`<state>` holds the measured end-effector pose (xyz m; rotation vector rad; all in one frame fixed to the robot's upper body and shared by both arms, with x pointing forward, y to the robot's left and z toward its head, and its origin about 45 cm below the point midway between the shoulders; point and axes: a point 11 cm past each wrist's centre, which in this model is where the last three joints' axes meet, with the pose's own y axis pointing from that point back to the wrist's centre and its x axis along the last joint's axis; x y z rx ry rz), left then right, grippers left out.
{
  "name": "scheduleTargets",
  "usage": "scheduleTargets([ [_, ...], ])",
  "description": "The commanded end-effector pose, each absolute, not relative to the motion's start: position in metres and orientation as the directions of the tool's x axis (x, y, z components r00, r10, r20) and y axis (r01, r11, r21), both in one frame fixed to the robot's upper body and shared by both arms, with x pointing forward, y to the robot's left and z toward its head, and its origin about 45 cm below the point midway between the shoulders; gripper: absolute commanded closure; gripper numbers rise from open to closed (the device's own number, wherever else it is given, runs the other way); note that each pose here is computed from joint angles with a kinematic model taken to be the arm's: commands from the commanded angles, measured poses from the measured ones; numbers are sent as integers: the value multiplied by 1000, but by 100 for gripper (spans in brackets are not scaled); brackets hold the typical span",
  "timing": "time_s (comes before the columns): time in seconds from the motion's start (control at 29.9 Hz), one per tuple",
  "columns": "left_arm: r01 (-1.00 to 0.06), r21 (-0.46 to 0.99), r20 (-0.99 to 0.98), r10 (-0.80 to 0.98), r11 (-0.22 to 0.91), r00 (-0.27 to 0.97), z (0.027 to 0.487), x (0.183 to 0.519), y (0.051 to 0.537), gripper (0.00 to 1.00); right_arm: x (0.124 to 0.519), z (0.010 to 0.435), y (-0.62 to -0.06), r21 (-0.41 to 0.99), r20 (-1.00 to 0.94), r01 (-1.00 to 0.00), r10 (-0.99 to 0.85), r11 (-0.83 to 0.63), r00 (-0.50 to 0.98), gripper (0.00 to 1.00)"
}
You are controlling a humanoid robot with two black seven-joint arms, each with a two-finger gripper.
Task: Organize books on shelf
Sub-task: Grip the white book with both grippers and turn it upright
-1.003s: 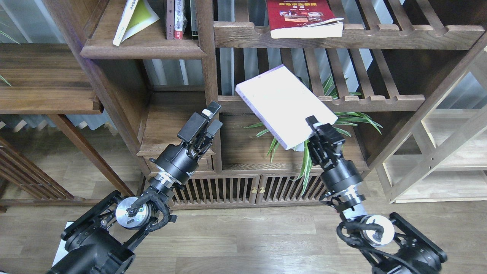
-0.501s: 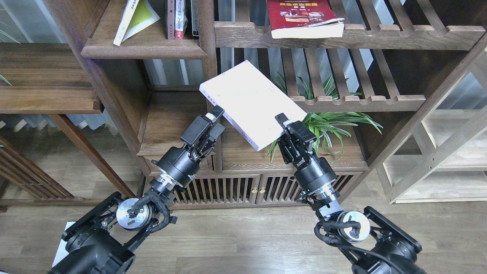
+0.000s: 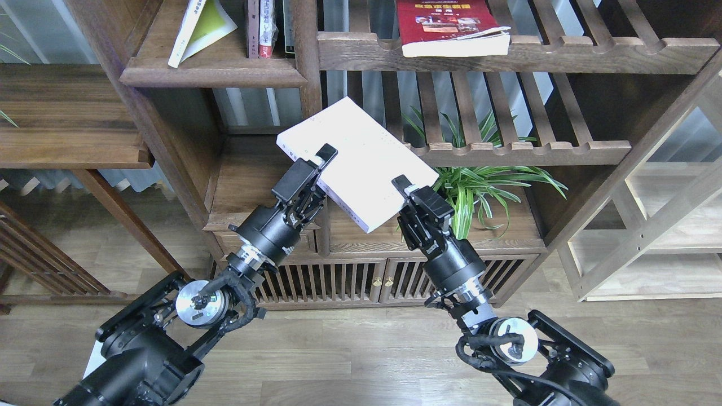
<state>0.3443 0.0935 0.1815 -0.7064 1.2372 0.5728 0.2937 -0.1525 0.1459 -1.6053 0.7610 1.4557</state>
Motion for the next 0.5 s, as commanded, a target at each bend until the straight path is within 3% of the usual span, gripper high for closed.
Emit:
scheduleTargets([
  [0.0, -729, -159, -971, 26, 666, 236, 183, 348, 92, 6, 294, 147, -151, -176, -984, -857, 93, -483, 150, 96],
  [0.47, -721, -141, -971, 47, 678, 235, 182, 351, 88, 20, 293, 147, -146, -178, -984, -848, 90, -499, 154, 96],
])
